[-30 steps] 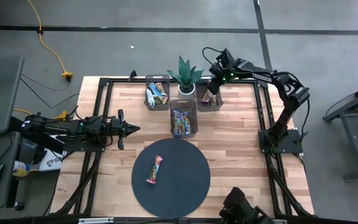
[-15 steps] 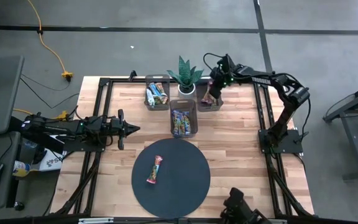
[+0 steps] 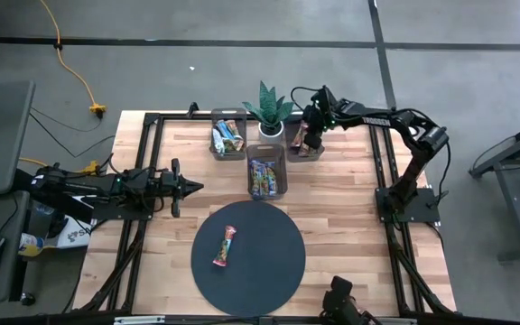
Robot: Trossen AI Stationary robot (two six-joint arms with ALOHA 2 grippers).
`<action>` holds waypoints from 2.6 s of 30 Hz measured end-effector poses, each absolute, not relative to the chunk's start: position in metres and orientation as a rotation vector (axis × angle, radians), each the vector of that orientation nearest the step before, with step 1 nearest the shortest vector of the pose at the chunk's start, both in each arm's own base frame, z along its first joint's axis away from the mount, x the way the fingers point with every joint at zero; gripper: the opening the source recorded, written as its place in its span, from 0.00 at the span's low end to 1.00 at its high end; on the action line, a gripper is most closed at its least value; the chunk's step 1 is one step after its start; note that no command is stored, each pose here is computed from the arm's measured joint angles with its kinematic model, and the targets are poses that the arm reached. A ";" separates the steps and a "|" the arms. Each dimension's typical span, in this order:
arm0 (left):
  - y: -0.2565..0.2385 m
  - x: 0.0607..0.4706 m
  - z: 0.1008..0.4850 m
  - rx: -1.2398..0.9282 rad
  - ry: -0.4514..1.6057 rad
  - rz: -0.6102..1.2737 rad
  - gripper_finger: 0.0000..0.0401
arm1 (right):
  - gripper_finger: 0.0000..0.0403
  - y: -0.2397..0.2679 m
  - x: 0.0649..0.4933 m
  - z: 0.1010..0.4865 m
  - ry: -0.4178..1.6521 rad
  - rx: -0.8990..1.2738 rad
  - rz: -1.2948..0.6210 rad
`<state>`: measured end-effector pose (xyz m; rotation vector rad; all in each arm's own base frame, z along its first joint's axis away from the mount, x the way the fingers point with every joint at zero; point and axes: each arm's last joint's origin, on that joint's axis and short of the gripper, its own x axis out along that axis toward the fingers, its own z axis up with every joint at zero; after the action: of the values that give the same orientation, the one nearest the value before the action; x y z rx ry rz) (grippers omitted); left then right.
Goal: Pick and place Granola Bars by type
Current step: Put the red granola bar into the right black bin
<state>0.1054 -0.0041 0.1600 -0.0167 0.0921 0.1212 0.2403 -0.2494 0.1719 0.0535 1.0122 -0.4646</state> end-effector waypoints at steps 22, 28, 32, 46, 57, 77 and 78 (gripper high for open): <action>-0.004 0.105 0.160 -0.017 0.092 0.121 0.00 | 0.55 -0.216 0.225 0.311 0.620 -0.021 -0.776; -0.004 0.105 0.160 -0.016 0.093 0.121 0.00 | 0.55 -0.185 0.206 0.364 0.322 0.092 -0.734; -0.004 0.105 0.160 -0.017 0.093 0.121 0.00 | 0.55 -0.159 0.204 0.389 0.147 0.144 -0.652; -0.004 0.105 0.160 -0.017 0.092 0.121 0.00 | 0.55 -0.060 0.250 0.430 -0.183 0.176 -0.459; -0.004 0.105 0.160 -0.016 0.093 0.121 0.00 | 0.55 0.005 0.306 0.481 -0.095 0.021 -0.422; -0.004 0.105 0.160 -0.016 0.093 0.121 0.00 | 0.55 0.069 0.419 0.483 0.001 0.318 -0.322; -0.004 0.105 0.160 -0.016 0.092 0.121 0.00 | 0.55 0.072 0.424 0.477 0.002 0.374 -0.315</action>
<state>0.1054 -0.0041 0.1600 -0.0164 0.0924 0.1212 0.4237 0.0722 0.4773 0.3744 0.0023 -0.3149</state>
